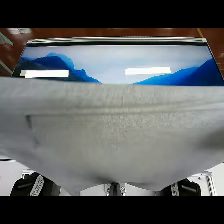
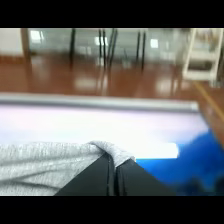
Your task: Fold the shirts.
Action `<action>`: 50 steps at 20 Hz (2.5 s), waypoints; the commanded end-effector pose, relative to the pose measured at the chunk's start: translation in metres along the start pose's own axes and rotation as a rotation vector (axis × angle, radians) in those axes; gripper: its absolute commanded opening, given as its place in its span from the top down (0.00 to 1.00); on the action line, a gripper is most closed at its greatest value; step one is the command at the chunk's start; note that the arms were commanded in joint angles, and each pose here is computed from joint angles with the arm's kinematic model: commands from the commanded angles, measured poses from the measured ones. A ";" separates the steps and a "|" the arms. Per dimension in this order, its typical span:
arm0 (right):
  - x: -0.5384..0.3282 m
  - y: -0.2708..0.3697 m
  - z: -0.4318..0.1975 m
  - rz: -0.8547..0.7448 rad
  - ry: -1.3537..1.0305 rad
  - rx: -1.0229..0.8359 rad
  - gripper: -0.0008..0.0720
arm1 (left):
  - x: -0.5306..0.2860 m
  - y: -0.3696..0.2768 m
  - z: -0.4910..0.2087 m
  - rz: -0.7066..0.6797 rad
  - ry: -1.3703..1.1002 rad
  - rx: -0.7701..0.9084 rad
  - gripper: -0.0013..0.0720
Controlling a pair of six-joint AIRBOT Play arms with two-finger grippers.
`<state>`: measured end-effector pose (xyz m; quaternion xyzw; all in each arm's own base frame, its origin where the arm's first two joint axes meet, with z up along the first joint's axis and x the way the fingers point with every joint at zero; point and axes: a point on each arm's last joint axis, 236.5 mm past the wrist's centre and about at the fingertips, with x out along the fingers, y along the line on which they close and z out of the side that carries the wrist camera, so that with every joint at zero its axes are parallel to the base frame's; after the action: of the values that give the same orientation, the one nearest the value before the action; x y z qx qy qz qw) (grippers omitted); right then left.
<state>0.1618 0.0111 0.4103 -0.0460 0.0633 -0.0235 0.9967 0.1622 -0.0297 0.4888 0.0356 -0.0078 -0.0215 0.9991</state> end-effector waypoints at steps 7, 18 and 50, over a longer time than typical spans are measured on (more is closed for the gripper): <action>0.221 0.007 -0.208 0.204 0.499 0.290 0.91 | 0.196 0.007 -0.238 -0.121 0.414 -0.389 0.94; 0.425 0.050 -0.315 0.040 0.289 0.279 0.91 | 0.367 -0.011 -0.434 0.010 0.488 -0.415 0.94; 0.333 0.080 -0.481 0.030 1.082 0.571 0.91 | 0.267 -0.006 -0.583 -0.071 1.309 -0.212 0.94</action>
<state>0.4329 0.0303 -0.1080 0.2271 0.5507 -0.0339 0.8025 0.4332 -0.0080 -0.0902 -0.0512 0.6129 -0.0391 0.7875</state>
